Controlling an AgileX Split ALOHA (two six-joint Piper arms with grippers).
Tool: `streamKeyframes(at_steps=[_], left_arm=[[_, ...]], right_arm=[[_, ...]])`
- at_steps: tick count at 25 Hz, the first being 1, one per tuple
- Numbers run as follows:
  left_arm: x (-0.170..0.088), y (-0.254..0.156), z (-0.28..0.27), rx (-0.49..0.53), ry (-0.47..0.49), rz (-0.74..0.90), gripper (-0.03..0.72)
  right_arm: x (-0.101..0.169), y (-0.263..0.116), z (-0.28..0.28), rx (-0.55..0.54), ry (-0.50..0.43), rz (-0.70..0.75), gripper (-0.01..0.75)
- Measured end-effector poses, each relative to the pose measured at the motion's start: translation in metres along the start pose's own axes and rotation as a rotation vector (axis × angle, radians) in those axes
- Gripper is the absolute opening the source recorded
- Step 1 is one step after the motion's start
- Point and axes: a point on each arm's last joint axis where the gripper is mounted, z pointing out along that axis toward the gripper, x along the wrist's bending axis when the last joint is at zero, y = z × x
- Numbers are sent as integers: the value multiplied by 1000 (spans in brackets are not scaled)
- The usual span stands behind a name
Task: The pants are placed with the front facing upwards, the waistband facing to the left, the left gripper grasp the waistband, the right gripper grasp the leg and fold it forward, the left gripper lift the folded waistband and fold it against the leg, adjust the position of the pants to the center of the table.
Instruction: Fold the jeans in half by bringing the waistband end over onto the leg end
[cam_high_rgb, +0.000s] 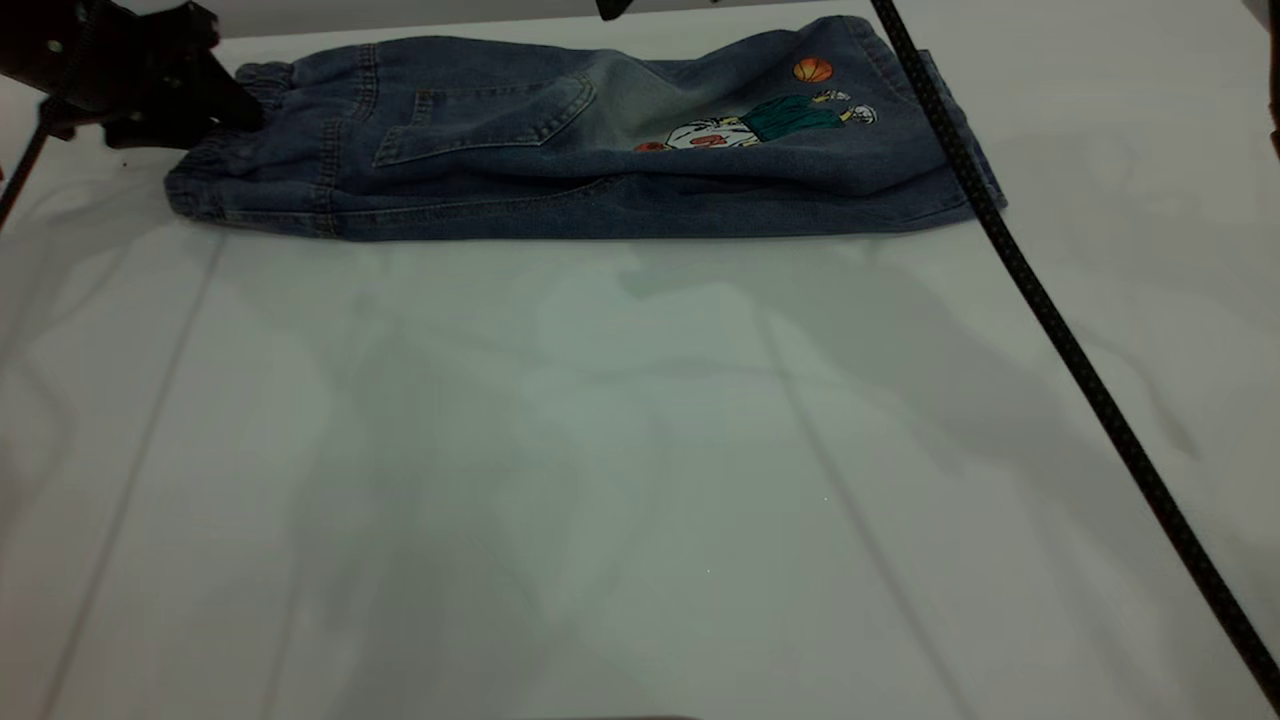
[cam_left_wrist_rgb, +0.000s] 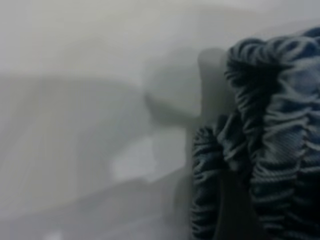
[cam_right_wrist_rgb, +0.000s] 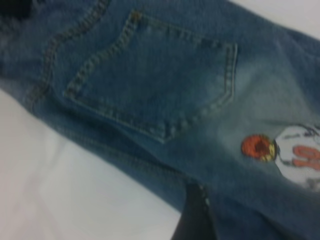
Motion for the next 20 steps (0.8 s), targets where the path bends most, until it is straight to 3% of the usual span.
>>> streamKeyframes(at_steps=[6,13,20], left_arm=[[-7,-4,11,-16,-30,-37,303],[-11,-3,12,-18,-54,-53,46],[-26,10,-5,-32,-96,-14,27]], right_arm=[[2,-14,31,-60,-12,3,487],[22,-25,68,-163,0,-34,487],[19,-47,112,-147,-8,-39,487]])
